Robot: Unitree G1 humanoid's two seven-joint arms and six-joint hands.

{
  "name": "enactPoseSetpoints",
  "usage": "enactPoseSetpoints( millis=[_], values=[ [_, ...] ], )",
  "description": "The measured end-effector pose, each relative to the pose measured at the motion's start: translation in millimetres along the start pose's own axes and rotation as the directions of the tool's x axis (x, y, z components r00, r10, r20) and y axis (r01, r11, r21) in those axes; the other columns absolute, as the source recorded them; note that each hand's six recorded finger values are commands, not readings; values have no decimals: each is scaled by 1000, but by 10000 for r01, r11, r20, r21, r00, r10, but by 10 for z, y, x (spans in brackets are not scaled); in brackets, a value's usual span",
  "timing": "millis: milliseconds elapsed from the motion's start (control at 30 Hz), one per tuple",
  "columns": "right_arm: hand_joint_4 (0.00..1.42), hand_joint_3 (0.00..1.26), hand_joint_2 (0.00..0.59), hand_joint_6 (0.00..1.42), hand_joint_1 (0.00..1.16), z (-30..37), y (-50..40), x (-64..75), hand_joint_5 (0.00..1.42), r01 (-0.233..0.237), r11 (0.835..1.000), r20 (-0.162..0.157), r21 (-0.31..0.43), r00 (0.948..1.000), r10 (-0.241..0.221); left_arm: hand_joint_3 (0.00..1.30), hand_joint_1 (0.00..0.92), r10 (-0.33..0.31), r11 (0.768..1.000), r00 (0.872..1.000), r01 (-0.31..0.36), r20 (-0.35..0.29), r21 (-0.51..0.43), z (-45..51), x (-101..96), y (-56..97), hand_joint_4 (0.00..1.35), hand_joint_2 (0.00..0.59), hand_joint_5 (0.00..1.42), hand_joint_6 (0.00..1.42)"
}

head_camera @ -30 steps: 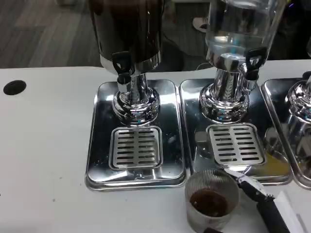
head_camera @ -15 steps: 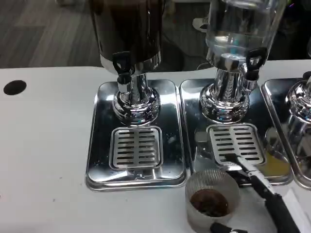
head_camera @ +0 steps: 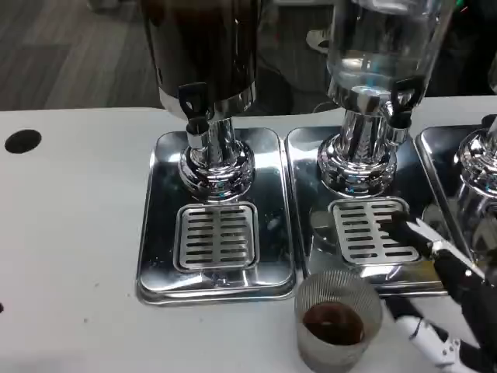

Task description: Grasp the cup under the faucet to collect the drink, then remove the cup.

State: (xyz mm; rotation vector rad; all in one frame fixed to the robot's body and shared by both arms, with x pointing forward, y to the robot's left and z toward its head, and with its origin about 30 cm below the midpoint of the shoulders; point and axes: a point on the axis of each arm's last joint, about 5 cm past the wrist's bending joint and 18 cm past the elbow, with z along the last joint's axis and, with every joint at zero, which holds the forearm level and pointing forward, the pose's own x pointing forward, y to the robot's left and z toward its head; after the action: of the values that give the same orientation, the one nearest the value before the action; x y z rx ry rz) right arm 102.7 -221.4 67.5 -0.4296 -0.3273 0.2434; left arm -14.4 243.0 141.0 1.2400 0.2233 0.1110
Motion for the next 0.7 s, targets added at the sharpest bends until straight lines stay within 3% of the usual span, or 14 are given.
enactPoseSetpoints(
  millis=[33,67,133,233,267,367,467,633,700],
  values=[
    [1,180,506,0,569,8,-44,38,3,-144,9968,36,-784,9999,147,92,0,-27,9999,10000,27,62,105,0,16,1,0,167,38,267],
    [0,164,524,0,564,-7,-96,98,1,-377,9821,-69,-1845,9993,371,92,0,-80,9992,9997,71,226,400,-1,50,4,0,168,38,265],
    [0,146,543,0,562,-54,-145,182,0,-693,9458,-377,-3172,9975,605,91,0,-145,9971,9988,109,466,754,-2,90,13,0,173,38,243],
    [0,127,550,0,561,-172,-198,247,0,-838,8831,-1141,-4617,9929,346,88,0,-192,9920,9972,99,728,1256,8,138,10,0,167,38,238],
    [0,121,546,0,557,-196,-209,237,0,-839,8565,-1261,-5093,9918,222,85,0,-209,9907,9969,104,762,1355,11,145,7,0,149,38,237],
    [0,120,537,0,554,-228,-244,214,0,-821,8021,-1349,-5915,9909,20,73,0,-143,9882,9950,-10,986,1531,36,195,-12,0,122,38,235],
    [0,136,512,0,556,-234,-267,197,0,-672,7949,-1395,-6030,9900,-222,71,0,31,9909,9930,-189,1179,1329,56,262,-47,0,118,38,250],
    [2,147,495,0,561,-204,-323,90,0,-141,8224,-1585,-5687,9830,-928,71,0,134,9942,9959,-228,897,1050,3,282,-120,0,110,44,253],
    [2,151,491,0,563,-184,-342,81,0,-4,8257,-1548,-5641,9823,-1053,71,0,209,9948,9962,-292,843,980,-8,282,-134,0,112,46,254]
  ],
)
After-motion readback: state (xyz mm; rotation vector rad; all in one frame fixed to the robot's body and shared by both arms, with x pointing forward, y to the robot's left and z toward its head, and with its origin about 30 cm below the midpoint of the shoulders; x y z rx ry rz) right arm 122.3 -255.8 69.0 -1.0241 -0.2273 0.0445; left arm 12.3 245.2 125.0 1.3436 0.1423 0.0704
